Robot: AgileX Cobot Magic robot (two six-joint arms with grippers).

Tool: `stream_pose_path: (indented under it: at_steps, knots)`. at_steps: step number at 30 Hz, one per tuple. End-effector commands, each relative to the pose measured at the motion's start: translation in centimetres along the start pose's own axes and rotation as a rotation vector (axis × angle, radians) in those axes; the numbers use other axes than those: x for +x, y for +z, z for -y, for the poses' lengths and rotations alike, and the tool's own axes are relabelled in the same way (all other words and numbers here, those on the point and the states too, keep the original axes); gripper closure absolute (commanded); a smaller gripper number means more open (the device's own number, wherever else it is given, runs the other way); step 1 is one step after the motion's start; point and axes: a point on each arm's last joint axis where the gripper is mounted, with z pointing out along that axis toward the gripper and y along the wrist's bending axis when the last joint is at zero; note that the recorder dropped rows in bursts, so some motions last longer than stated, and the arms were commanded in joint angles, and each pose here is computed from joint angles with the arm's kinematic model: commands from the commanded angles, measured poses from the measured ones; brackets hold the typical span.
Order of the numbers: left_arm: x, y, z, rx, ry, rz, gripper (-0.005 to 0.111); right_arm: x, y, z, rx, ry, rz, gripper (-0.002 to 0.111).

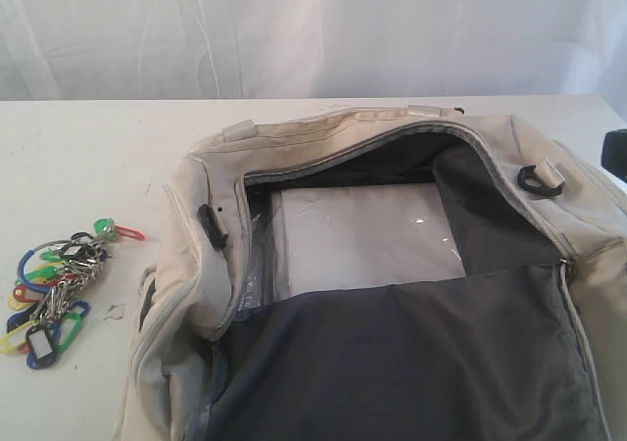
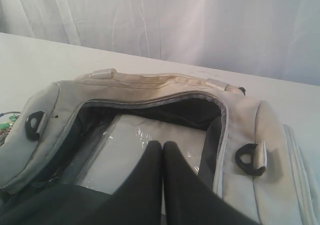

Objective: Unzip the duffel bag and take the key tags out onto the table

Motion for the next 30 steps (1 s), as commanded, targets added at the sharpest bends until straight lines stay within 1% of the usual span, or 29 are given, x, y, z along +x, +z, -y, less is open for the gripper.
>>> stream_pose_path:
  at_steps: [1,17,19,22,23,30]
  knots:
    - [2.56,0.94,-0.14,0.003,-0.022,-0.073,0.107,-0.01,-0.06,0.04,0.004,-0.007,0.012,0.108]
    - [2.49,0.95,-0.20,-0.003,-0.014,-0.065,0.107,-0.01,-0.06,0.04,0.004,-0.007,0.012,0.108]
    - [2.03,0.96,-0.44,-0.029,0.011,-0.015,0.107,-0.01,-0.06,0.04,0.004,-0.007,0.012,0.108]
    - [1.83,0.94,-0.91,-0.081,0.124,0.003,0.107,-0.01,-0.06,0.04,0.004,-0.007,0.012,0.108]
    - [1.84,0.93,-0.98,-0.088,0.143,0.001,0.107,-0.01,-0.06,0.04,0.004,-0.007,0.012,0.108]
    - [1.84,0.93,-0.99,-0.089,0.145,0.000,0.107,-0.01,-0.06,0.04,0.004,-0.007,0.012,0.108]
